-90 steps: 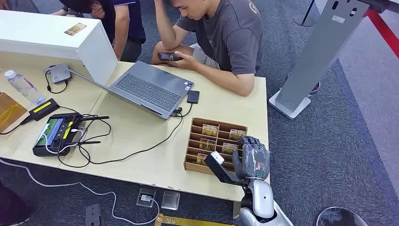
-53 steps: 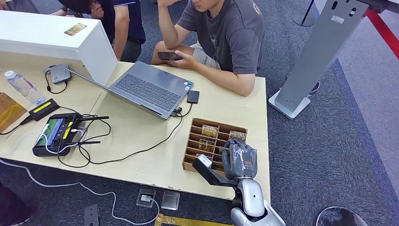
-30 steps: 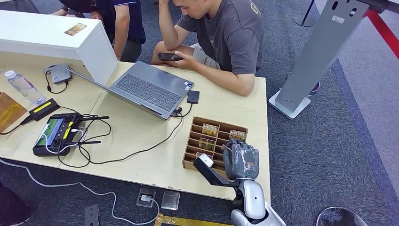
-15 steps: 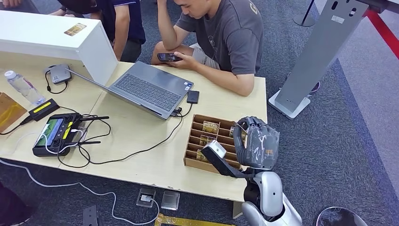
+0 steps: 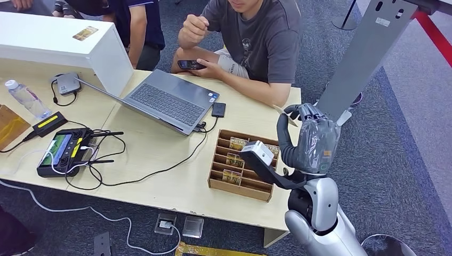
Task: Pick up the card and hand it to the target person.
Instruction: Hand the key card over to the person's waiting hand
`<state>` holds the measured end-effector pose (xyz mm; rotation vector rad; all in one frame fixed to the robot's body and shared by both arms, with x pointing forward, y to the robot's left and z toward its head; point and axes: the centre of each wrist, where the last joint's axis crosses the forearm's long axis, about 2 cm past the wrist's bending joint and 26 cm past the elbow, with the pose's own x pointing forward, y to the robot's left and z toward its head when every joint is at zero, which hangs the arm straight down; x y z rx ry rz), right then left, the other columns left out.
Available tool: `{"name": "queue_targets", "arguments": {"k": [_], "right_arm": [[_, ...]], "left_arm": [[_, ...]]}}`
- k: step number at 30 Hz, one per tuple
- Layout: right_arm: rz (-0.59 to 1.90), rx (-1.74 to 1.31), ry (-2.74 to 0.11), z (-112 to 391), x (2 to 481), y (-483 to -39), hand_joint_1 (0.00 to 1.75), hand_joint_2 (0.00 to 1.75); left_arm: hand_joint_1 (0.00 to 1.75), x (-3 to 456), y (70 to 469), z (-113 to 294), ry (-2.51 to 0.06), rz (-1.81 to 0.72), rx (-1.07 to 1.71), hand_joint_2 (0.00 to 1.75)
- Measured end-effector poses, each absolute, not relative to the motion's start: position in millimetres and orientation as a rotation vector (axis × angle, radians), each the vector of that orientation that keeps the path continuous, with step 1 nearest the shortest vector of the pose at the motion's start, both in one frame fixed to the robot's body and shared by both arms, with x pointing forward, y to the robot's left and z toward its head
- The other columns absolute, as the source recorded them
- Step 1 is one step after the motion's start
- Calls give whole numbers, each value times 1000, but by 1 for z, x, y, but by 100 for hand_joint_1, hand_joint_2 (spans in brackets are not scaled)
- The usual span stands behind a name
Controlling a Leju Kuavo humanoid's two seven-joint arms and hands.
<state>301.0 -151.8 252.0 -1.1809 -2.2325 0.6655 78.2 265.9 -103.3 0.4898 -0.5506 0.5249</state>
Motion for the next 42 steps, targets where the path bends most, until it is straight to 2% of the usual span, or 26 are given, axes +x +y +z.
{"name": "queue_targets", "arguments": {"k": [10,27,29,30,31,33,34,42], "right_arm": [[715,-1294,-2244,270,341,-150,144,175],[863,-1308,-2120,260,396,-127,139,175],[879,-1292,-2111,257,398,-123,125,175],[886,-1284,-2107,256,400,-121,105,175],[892,-1277,-2102,255,401,-120,70,175],[904,-1260,-2092,252,403,-117,14,175],[910,-1249,-2087,250,404,-116,0,175],[912,-1181,-2060,239,407,-111,0,175]], "left_arm": [[0,79,264,-103,-564,494,479,0],[0,80,262,-103,-562,495,473,0],[0,79,262,-103,-562,496,474,0],[0,79,262,-103,-562,497,474,0],[0,79,262,-103,-562,498,474,0],[0,79,262,-103,-562,501,475,0],[0,79,262,-103,-562,502,475,0],[0,79,262,-103,-561,505,474,0]]}}
